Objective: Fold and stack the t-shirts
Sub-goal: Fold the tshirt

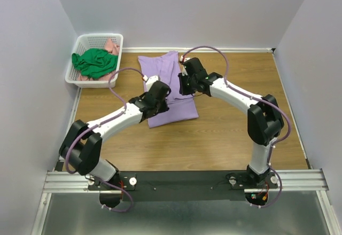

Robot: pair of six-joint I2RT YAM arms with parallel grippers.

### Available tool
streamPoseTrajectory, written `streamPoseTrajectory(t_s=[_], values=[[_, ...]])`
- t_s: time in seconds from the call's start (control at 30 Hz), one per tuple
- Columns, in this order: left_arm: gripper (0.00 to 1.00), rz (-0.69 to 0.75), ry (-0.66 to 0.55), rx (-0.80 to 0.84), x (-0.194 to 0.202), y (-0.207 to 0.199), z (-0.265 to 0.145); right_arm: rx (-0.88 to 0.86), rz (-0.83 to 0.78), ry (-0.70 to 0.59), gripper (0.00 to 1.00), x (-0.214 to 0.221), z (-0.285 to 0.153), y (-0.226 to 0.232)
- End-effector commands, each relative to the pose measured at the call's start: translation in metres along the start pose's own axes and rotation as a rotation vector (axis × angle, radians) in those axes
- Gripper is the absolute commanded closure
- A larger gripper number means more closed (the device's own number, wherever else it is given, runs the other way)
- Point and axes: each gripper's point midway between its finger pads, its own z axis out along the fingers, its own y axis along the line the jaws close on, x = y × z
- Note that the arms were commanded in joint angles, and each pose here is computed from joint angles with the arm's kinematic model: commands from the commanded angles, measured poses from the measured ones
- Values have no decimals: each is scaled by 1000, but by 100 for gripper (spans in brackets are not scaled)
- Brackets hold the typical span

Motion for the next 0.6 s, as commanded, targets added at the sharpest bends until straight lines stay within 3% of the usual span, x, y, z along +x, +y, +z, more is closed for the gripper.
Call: streamPoseTrajectory(t_s=[0.0,0.2,0.57], values=[[72,-21,115,-28,50,6,25,-94,-9,75,79,27,22,15],[75,21,195,-60,84,16,46,-120,1,137,83,48,45,18],[76,69,335,-84,139,39,49,-112,4,171,83,58,71,15]])
